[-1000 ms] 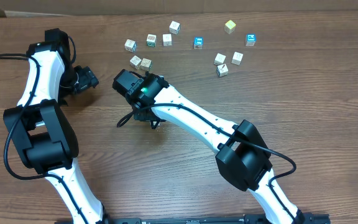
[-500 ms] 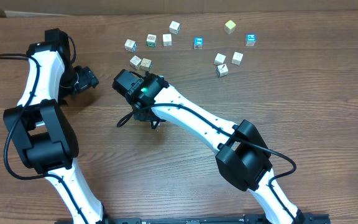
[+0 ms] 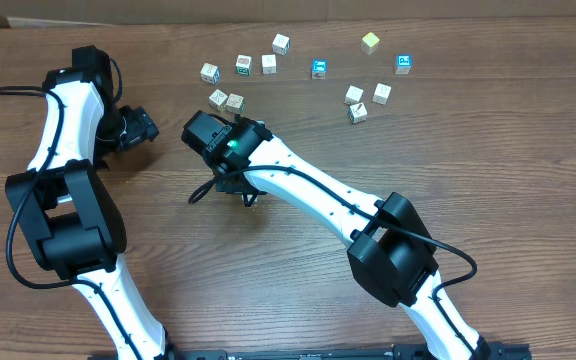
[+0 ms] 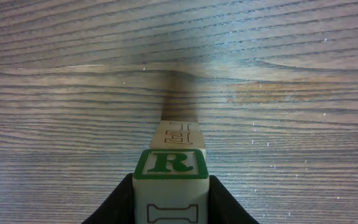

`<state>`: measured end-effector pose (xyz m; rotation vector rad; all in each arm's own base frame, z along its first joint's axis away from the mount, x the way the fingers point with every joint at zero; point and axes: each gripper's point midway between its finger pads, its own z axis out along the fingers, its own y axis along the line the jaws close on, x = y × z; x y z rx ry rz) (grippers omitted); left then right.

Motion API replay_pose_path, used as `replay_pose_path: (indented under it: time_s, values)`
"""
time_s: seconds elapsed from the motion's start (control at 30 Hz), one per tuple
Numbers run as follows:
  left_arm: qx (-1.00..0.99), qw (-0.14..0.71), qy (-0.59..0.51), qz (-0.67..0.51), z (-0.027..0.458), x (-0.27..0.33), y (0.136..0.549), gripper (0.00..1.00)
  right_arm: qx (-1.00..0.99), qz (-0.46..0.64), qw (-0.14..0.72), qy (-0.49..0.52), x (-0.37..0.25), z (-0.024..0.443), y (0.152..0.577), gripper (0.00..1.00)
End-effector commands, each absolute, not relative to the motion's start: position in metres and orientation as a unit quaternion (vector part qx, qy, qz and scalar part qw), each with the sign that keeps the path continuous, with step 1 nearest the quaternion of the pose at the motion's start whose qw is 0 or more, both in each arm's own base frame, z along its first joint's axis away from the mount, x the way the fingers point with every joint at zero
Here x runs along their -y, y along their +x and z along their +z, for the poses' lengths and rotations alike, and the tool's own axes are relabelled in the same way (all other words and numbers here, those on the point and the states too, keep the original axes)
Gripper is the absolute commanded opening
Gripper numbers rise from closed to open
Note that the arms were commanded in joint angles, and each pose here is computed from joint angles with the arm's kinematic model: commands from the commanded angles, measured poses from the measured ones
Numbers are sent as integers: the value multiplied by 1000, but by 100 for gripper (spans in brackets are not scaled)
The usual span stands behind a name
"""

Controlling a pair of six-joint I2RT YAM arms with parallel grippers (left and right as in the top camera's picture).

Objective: Form a tower

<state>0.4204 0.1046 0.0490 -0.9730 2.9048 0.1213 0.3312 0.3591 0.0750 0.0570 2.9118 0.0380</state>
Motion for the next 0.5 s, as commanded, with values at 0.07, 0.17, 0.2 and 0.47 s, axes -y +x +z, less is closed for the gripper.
replay_pose_path:
  time_s: [0.07, 0.17, 0.2, 0.47]
  values:
    - [-950, 33, -308, 43, 45, -102, 421, 100, -993, 11, 115, 39, -355, 74, 335, 28]
    - [-950, 33, -309, 43, 45, -103, 421, 100, -993, 10, 115, 39, -355, 74, 335, 28]
    - [-950, 33, -308, 43, 45, -102, 421, 99, -993, 10, 115, 39, -355, 74, 335, 28]
    - [-950, 33, -308, 43, 45, -103, 421, 99, -992, 11, 116, 43, -355, 74, 335, 35]
